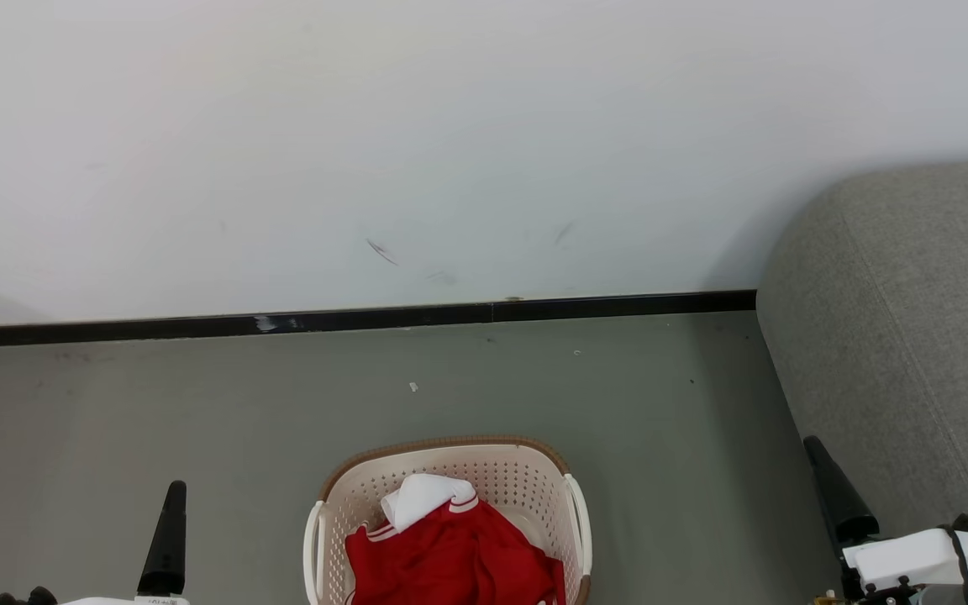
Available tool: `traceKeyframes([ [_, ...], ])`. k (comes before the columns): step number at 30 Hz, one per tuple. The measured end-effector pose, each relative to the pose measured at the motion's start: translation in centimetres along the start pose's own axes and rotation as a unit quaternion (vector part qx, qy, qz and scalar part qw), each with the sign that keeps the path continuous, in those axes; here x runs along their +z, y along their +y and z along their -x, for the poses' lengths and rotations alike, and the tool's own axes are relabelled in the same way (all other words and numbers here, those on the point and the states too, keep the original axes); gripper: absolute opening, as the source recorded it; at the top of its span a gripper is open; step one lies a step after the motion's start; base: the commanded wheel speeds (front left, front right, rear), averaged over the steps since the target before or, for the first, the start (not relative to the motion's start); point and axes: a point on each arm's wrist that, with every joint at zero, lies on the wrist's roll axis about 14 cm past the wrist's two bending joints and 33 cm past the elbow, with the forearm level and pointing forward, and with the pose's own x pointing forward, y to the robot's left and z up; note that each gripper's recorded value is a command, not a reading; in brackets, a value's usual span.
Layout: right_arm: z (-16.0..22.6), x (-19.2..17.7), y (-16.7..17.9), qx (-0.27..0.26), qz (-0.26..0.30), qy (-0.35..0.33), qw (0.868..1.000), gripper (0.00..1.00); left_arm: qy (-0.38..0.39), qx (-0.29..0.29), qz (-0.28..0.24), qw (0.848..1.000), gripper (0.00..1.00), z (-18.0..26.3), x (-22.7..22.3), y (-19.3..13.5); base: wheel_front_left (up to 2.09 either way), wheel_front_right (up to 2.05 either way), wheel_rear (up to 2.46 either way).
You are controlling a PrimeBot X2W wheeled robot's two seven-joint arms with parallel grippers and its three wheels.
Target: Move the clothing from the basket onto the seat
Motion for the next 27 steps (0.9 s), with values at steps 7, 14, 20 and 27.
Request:
traceKeyframes([
  [7, -0.1, -0.4, 0.7, 0.014, 0.077, 0.006, 0.997, 1.0, -0.011, -0.014, -0.064, 0.998, 1.0, 0.0, 0.7, -0.8, 0.0, 0.0, 0.0],
  [14, -0.2, -1.2, 1.3, 0.031, 0.169, 0.021, 0.985, 1.0, -0.02, -0.026, -0.142, 0.989, 1.0, 0.2, 1.5, -1.4, 0.0, 0.0, 0.0],
  [20, -0.1, -1.9, 1.8, 0.046, 0.236, 0.029, 0.97, 1.0, -0.024, -0.026, -0.21, 0.977, 1.0, 0.8, 1.8, -1.1, 0.0, 0.0, 0.0],
  [27, 0.0, -2.6, 1.9, 0.056, 0.299, 0.034, 0.952, 1.0, -0.028, -0.016, -0.278, 0.96, 1.0, 1.6, 2.2, -0.5, 0.0, 0.0, 0.0],
])
